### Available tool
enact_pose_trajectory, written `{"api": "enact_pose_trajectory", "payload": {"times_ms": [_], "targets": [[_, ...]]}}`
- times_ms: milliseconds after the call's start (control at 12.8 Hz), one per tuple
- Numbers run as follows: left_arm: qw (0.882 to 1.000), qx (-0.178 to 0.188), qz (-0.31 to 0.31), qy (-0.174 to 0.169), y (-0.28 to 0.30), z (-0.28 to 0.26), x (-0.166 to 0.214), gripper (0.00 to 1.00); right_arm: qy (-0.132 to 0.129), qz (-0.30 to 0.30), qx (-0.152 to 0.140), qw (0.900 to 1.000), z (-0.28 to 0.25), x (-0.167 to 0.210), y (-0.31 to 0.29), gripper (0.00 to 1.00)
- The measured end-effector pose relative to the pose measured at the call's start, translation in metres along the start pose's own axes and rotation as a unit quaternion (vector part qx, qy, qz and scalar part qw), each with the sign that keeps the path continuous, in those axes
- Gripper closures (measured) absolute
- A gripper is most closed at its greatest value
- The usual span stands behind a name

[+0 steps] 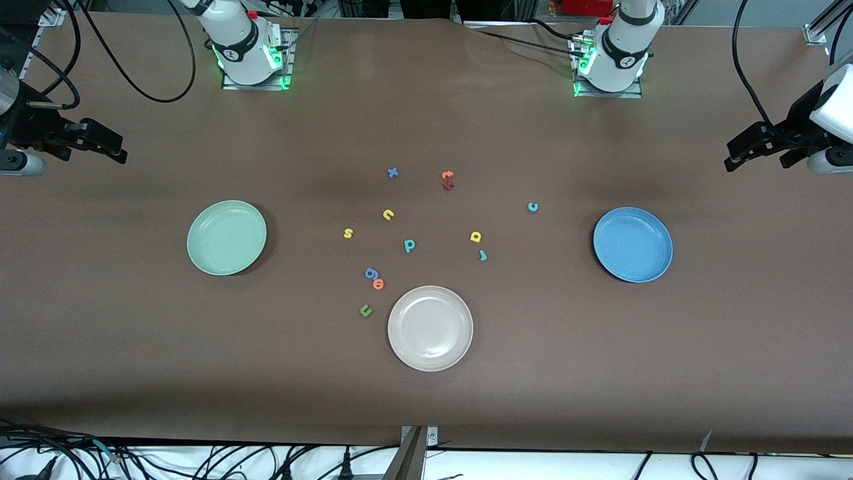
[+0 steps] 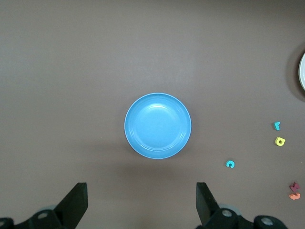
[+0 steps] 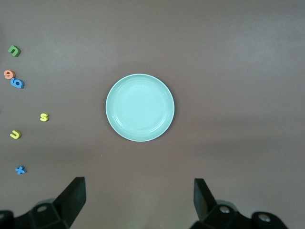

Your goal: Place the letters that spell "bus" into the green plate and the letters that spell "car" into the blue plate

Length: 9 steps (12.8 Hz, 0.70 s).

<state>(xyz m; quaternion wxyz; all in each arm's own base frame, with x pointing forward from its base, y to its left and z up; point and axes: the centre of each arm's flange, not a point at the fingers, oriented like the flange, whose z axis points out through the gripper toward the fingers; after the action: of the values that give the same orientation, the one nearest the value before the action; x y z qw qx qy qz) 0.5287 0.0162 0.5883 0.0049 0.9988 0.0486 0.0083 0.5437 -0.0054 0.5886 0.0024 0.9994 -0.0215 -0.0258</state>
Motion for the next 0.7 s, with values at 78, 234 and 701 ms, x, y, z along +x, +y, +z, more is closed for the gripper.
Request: {"api": "enact_pose_trajectory", "payload": {"times_ms": [78, 234, 701], "targets": [[1.000, 0.000, 0.000, -0.003, -0.0002, 0.0015, 0.0000, 0.00, 0.000, -0.001, 0.000, 1.000, 0.0000, 0.0002, -0.0007, 0.00], [1.000, 0.000, 0.000, -0.009, -0.0003, 0.0031, -0.0007, 0.00, 0.001, -0.006, 0.000, 1.000, 0.0000, 0.0001, -0.0066, 0.00], [1.000, 0.000, -0.002, -0.012, -0.0022, 0.0042, -0.0006, 0.00, 0.001, -0.008, -0.001, 1.000, 0.0002, 0.0002, -0.0092, 0.00]]}}
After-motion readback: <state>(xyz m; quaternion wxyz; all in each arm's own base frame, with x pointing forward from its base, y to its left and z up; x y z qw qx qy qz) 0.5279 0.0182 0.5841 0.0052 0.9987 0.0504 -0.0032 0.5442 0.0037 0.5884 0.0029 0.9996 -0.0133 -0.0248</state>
